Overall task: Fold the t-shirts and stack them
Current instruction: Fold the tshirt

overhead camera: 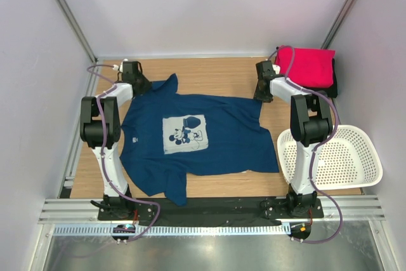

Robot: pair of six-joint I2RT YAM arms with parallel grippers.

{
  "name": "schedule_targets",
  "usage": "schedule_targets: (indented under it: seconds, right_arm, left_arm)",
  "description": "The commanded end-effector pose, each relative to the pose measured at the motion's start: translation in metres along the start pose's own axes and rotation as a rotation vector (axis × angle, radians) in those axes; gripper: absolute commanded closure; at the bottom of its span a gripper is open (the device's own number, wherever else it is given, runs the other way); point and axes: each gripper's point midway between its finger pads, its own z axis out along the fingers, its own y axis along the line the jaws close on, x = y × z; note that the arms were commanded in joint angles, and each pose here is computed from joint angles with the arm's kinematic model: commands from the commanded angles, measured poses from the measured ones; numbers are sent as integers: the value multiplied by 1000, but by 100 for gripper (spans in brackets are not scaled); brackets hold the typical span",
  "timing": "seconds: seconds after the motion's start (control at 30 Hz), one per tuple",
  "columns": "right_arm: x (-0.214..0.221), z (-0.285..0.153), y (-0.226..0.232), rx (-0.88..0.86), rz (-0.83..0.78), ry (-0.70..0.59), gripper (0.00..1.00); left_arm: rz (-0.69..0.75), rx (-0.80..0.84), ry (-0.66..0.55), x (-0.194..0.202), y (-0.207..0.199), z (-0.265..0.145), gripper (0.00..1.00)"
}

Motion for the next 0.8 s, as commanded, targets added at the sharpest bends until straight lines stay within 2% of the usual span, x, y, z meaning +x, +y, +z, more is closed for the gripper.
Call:
schedule_targets:
  seconds: [0.0, 0.23, 0.3, 0.47, 0.57, 0.73, 0.77]
  right_arm:
    - [-5, 5, 2, -4, 9, -16, 65]
    - [-13, 5, 0, 3, 21, -52, 89]
    - [-18, 4, 1, 0, 27, -73, 99]
    - [-41, -8, 0, -25, 37, -125, 99]
    - [-66, -28, 4, -55, 11, -203, 99]
    - [-108, -55, 12, -106, -34, -337, 99]
    - [-117, -59, 13, -112, -34, -361, 99]
  left_arm:
    - [29, 76, -53, -31, -29, -16, 100]
    - [44, 116, -63, -44, -46, -25, 100]
    - [47, 122, -68, -47, -49, -29, 100]
    - [68, 148, -76, -57, -61, -44, 100]
    - [79, 194, -100, -73, -78, -61, 100]
    - [92, 294, -158, -109, -115, -93, 100]
    - [80, 287, -178, -125, -106, -96, 100]
